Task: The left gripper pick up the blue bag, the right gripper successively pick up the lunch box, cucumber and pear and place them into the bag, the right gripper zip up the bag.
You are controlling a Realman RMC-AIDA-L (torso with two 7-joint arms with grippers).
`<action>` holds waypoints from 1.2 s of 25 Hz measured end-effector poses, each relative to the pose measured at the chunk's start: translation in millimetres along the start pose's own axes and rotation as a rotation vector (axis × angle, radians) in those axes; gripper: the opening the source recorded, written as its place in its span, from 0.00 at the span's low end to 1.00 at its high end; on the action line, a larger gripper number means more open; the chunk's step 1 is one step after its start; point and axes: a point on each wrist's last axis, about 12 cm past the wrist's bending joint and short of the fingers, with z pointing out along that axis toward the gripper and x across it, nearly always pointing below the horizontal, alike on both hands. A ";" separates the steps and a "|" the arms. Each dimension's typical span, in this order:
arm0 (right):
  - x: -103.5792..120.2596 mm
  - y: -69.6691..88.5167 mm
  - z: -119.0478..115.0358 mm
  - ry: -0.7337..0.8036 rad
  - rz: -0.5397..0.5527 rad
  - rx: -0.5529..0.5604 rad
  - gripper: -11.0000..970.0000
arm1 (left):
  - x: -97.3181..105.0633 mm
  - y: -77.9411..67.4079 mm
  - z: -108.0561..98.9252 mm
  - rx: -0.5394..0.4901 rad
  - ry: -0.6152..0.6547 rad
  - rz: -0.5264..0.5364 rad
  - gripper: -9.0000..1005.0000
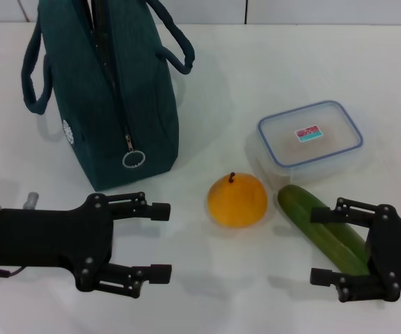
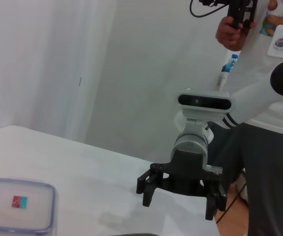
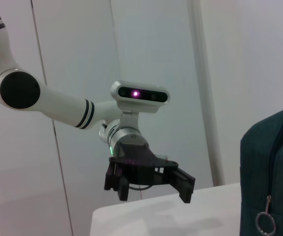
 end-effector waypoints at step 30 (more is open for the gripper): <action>0.3 -2.7 8.6 0.013 0.000 -0.016 0.86 | -68.5 37.0 -96.2 -0.508 -0.487 -0.178 0.87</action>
